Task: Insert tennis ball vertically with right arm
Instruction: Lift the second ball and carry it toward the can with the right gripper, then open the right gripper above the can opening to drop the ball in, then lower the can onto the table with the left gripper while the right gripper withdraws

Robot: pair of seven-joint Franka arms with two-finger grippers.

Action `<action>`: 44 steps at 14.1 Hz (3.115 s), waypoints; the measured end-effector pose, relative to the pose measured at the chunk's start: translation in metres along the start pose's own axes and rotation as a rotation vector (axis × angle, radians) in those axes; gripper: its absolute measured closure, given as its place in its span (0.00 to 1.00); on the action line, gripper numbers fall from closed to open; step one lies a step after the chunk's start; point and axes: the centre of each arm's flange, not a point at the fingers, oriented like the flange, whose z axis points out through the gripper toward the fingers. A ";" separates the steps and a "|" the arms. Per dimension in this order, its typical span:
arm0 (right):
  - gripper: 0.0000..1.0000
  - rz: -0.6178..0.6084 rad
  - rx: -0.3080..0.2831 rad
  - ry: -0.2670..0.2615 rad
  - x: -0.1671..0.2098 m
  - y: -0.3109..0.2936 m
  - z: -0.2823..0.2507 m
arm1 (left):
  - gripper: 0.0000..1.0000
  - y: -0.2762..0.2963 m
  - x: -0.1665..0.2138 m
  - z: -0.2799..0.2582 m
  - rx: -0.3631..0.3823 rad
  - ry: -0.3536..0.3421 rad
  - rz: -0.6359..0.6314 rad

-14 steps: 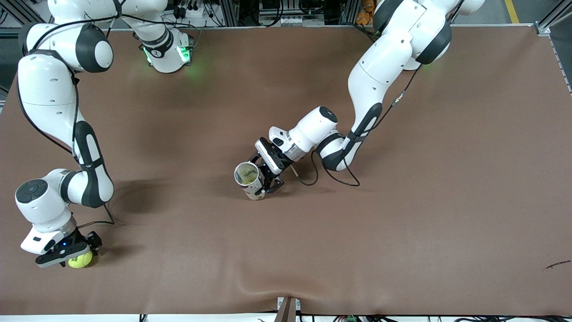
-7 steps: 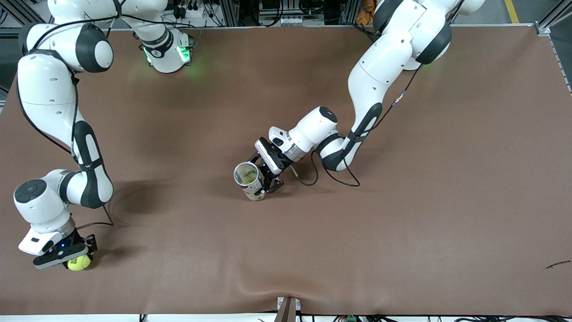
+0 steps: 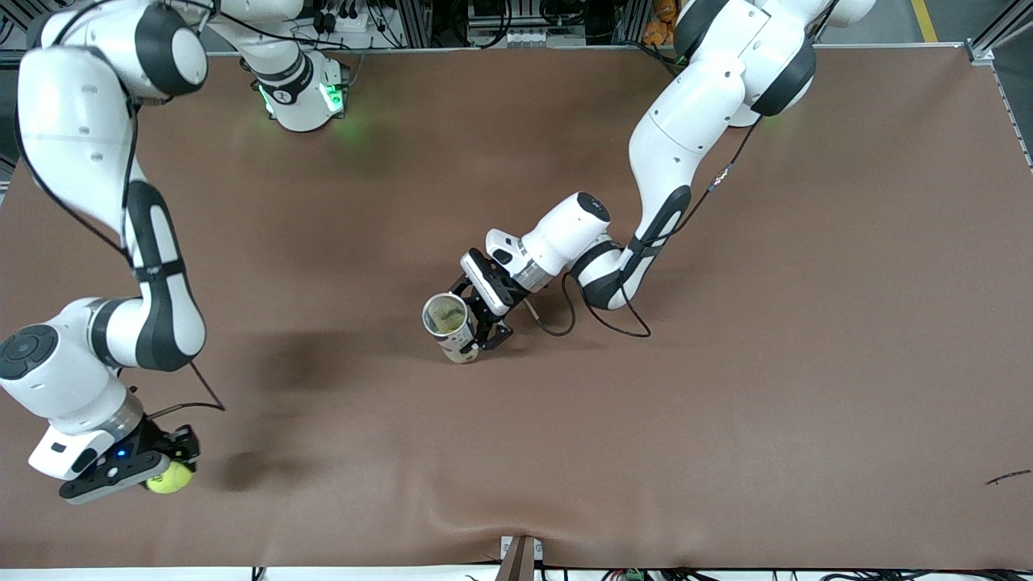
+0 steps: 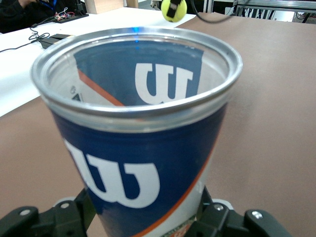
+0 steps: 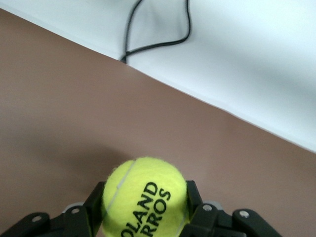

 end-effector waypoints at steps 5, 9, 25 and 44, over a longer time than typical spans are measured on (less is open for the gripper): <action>0.32 0.274 0.094 -0.248 0.042 -0.147 -0.102 | 0.20 0.000 -0.001 0.000 0.000 -0.001 0.000; 0.32 0.519 0.098 -0.333 0.054 -0.284 -0.141 | 0.20 0.001 -0.001 0.000 -0.001 -0.003 0.000; 0.11 0.803 0.111 -0.463 0.033 -0.426 -0.141 | 0.19 0.006 -0.004 0.001 -0.008 -0.009 0.002; 0.00 0.447 0.146 -0.446 -0.082 -0.078 -0.253 | 0.00 -0.006 -0.069 -0.003 -0.010 -0.132 -0.040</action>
